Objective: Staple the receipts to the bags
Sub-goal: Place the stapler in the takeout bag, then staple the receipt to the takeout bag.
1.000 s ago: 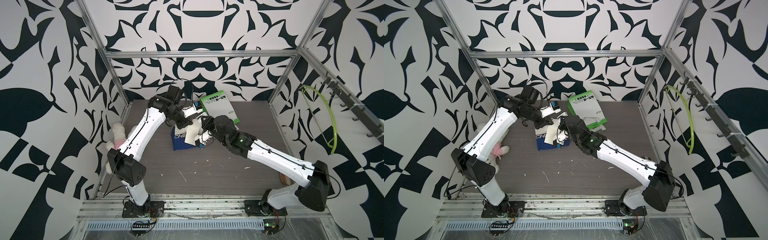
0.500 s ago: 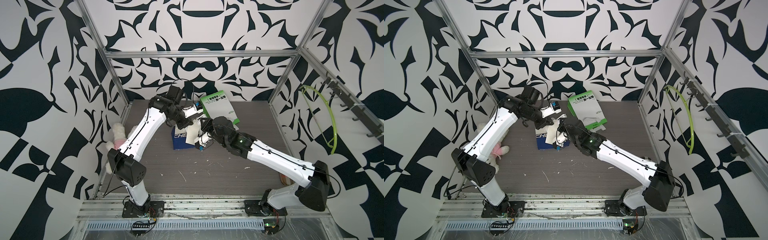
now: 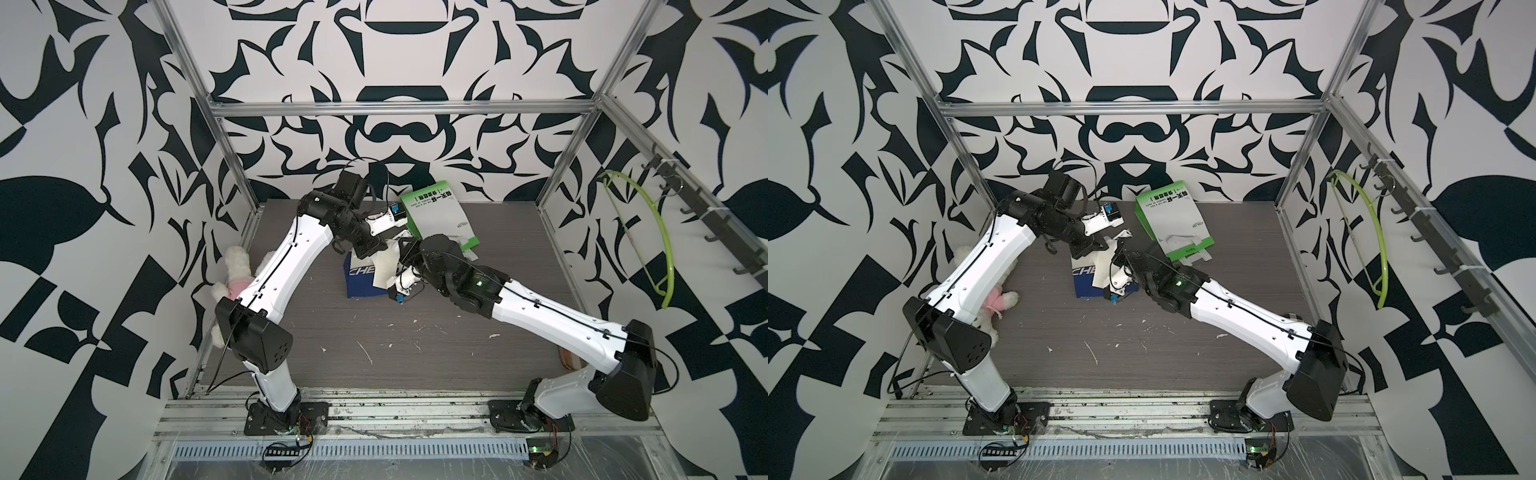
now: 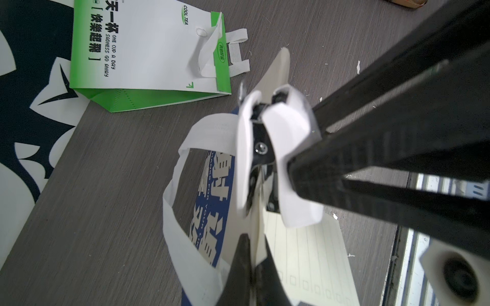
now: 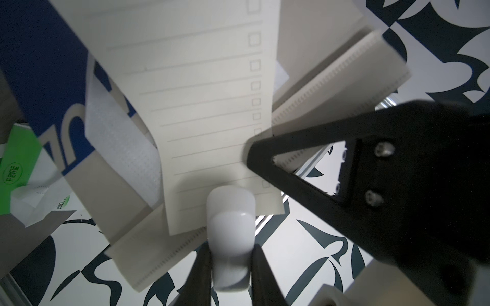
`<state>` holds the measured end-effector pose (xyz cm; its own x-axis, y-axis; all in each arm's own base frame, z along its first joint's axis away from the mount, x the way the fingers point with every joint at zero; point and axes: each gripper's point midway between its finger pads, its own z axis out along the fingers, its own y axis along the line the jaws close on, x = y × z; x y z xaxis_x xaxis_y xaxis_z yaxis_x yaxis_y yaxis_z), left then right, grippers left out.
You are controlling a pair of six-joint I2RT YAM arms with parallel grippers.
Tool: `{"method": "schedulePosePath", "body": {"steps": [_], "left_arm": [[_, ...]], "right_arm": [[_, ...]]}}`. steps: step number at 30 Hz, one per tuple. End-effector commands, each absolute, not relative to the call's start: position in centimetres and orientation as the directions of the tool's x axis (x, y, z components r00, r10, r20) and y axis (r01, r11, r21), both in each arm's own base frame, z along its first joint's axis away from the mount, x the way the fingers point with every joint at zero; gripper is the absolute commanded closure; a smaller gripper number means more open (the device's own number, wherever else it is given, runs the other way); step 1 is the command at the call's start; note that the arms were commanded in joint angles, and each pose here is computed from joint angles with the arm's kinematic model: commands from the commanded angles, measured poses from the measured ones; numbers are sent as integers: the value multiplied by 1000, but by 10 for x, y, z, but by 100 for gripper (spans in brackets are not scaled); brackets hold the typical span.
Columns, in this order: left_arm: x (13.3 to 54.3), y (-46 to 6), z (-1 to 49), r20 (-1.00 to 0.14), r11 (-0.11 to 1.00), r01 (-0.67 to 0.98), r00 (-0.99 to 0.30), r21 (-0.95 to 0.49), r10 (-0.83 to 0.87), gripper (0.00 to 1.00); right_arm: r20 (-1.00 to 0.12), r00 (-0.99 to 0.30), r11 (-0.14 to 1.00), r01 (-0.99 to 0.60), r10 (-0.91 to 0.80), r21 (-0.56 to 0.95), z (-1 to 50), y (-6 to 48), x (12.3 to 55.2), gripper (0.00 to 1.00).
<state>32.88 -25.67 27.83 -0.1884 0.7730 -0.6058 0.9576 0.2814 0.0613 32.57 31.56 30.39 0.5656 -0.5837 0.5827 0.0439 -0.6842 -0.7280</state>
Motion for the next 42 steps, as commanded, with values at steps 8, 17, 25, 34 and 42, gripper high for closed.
{"method": "schedulePosePath", "body": {"steps": [8, 17, 25, 34, 42], "left_arm": [[327, -261, 277, -618, 276, 961, -201, 26, 760, 100], [342, -252, 260, -622, 335, 942, -249, 24, 742, 100], [349, -241, 264, -703, 384, 921, -226, 72, 674, 100], [334, -244, 260, -720, 271, 954, -101, 125, 687, 100], [337, -255, 272, -749, 182, 962, 32, 202, 662, 100]], "right_arm": [[664, 520, -697, 169, -537, -696, 333, 326, 326, 32], [329, 639, -428, 0, -695, -904, 361, 316, 293, 20], [-374, 537, 8, -564, -756, -826, 377, 275, 279, 14], [-739, 201, 167, -905, -643, -391, 380, 259, 290, 5], [-775, 44, 107, -984, -630, -144, 347, 278, 304, 5]]}}
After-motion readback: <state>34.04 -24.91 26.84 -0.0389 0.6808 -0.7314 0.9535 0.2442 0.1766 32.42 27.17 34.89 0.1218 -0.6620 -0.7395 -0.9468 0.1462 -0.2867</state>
